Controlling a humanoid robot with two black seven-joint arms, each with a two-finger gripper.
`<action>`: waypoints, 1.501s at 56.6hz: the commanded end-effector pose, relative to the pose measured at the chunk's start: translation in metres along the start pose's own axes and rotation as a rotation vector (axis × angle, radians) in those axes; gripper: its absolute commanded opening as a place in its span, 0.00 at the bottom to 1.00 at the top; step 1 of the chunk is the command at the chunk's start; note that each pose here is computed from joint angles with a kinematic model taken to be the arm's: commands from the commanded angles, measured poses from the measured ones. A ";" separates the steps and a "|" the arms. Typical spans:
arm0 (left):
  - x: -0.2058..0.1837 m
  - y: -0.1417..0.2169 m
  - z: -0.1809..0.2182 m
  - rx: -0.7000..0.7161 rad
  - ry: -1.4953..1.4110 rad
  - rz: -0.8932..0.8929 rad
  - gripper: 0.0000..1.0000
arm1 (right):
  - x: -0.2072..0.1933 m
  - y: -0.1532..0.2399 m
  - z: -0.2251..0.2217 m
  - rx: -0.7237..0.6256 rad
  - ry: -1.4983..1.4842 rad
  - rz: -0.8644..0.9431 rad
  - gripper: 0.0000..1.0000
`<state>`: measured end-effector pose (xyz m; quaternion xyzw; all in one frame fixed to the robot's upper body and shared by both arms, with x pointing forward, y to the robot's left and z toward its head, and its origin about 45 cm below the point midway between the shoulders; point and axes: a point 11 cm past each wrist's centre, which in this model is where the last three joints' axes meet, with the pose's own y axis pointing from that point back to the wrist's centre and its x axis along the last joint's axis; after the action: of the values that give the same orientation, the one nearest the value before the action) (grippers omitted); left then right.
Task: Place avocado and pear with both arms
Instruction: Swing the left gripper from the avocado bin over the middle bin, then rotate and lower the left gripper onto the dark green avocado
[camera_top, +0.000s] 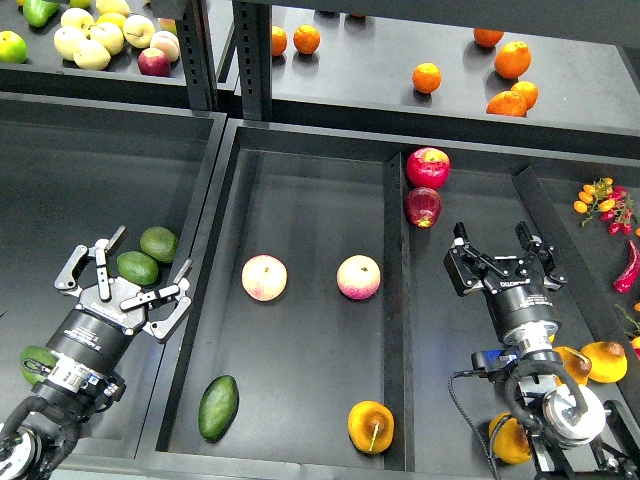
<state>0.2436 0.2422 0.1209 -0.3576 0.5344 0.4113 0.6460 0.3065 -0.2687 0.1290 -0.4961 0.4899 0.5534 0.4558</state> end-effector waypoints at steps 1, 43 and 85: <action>0.000 -0.001 -0.007 0.013 0.008 -0.001 0.99 | 0.002 0.002 -0.001 0.003 -0.001 0.004 1.00; -0.052 -0.071 -0.028 0.289 -0.146 -0.174 0.99 | 0.004 0.005 -0.001 0.004 -0.001 0.004 1.00; -0.066 -0.121 -0.035 1.188 -1.069 -0.045 0.99 | 0.007 0.006 0.003 -0.007 -0.002 0.011 1.00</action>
<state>0.3372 0.1609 0.1861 0.2089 0.3089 0.1910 0.9080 0.2997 -0.2680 0.1233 -0.4936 0.4908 0.5566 0.4535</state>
